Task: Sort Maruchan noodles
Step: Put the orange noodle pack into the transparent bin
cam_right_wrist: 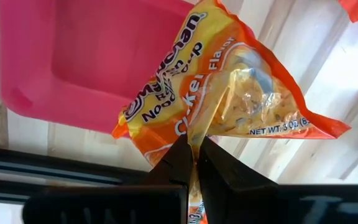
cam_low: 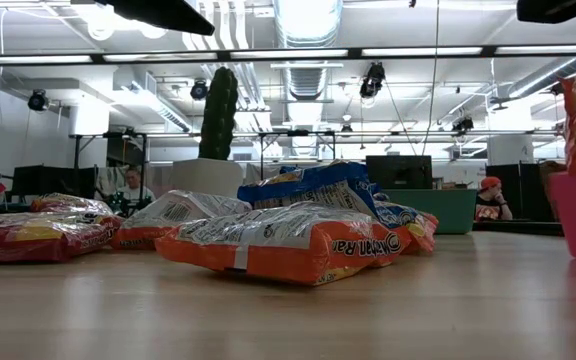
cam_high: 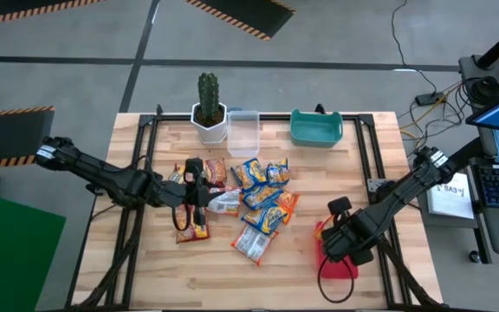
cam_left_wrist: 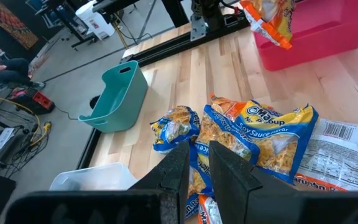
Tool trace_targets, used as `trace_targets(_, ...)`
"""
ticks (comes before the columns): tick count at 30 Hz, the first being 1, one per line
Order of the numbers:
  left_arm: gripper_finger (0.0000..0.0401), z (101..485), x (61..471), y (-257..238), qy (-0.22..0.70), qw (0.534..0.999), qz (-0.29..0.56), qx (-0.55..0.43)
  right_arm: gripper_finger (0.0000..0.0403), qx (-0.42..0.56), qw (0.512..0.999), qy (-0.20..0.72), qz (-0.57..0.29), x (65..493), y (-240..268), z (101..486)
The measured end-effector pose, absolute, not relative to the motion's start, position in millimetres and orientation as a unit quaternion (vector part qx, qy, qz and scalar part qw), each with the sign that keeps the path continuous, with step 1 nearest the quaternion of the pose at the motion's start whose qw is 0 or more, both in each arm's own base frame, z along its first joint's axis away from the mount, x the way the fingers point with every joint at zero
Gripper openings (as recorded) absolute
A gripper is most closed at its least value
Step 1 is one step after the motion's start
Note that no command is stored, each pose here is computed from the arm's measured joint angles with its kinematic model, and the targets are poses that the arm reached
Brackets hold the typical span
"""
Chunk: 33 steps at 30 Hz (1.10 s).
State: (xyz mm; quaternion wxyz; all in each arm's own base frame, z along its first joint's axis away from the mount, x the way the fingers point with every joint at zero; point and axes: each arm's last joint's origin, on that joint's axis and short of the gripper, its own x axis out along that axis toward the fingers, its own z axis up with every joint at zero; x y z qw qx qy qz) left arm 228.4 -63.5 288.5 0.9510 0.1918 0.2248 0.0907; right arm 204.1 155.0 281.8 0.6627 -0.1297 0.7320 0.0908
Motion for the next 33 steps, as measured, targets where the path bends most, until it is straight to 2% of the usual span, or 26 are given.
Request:
trace_targets(16,0.0045,288.7,228.5,-63.6,0.224,0.951,0.09,0.195,0.0009,-0.163,0.66,0.727,0.092,203.7,153.1,278.6)
trace_targets(24,0.0045,288.7,228.5,-63.5,0.224,0.951,0.09,0.195,0.0009,-0.129,0.69,0.707,0.083,202.1,152.1,300.0)
trace_targets(33,0.0045,288.8,228.5,-63.5,0.224,0.951,0.09,0.195,0.0009,-0.096,0.661,0.738,0.089,195.6,150.4,306.2)
